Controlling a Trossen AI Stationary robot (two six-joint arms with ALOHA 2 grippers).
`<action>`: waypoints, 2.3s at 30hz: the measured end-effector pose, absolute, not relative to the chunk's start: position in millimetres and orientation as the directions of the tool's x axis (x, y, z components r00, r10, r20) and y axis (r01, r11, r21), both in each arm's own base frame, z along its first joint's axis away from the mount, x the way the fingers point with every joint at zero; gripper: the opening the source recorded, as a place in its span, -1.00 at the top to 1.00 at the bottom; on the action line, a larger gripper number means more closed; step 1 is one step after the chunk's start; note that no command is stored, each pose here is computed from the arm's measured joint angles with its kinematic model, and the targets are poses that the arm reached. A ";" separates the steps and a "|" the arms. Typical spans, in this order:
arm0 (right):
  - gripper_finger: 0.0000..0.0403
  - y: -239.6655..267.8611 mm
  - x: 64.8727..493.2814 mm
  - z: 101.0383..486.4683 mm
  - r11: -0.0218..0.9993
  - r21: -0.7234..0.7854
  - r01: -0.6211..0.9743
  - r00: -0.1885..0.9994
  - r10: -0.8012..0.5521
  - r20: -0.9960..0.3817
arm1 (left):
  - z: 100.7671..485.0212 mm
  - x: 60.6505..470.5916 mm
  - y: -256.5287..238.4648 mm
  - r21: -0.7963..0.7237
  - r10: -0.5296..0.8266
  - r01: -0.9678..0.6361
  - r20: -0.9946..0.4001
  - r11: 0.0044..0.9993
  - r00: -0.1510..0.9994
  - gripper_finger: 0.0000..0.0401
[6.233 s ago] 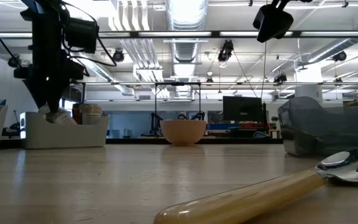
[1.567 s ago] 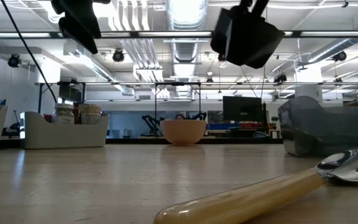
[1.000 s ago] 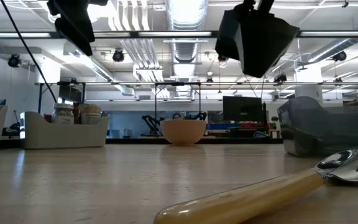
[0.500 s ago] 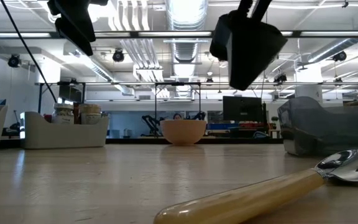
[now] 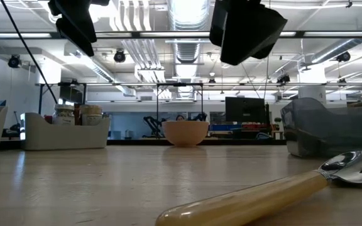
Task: Pick & Place Food Item
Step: Put the yellow spoon into the black bin
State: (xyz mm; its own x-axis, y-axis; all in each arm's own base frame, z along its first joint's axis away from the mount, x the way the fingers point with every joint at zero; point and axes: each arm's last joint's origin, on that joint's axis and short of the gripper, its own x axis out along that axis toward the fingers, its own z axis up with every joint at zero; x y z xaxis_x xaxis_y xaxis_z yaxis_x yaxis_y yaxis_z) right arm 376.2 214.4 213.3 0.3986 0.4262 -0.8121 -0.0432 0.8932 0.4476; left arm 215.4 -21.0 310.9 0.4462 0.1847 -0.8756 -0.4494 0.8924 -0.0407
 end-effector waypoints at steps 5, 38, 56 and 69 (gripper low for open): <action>-0.77 214.7 376.4 212.2 0.880 0.474 0.028 0.397 0.426 -0.813 | 310.8 215.5 -21.0 -0.041 0.185 -0.449 -0.876 0.892 0.446 -0.61; -0.77 241.5 347.0 202.2 0.991 0.127 -0.045 0.443 0.134 -0.886 | 310.7 215.6 -21.1 -0.041 0.184 -0.449 -0.876 0.892 0.446 -0.61; -0.13 249.8 348.3 161.7 0.996 -0.021 -0.086 0.372 0.013 -0.928 | 310.8 216.0 -21.2 -0.043 0.184 -0.449 -0.874 0.892 0.450 -0.61; 0.11 248.0 344.6 149.8 0.987 -0.048 -0.155 0.354 0.010 -0.935 | 310.9 216.0 -21.2 -0.044 0.183 -0.449 -0.874 0.893 0.450 -0.61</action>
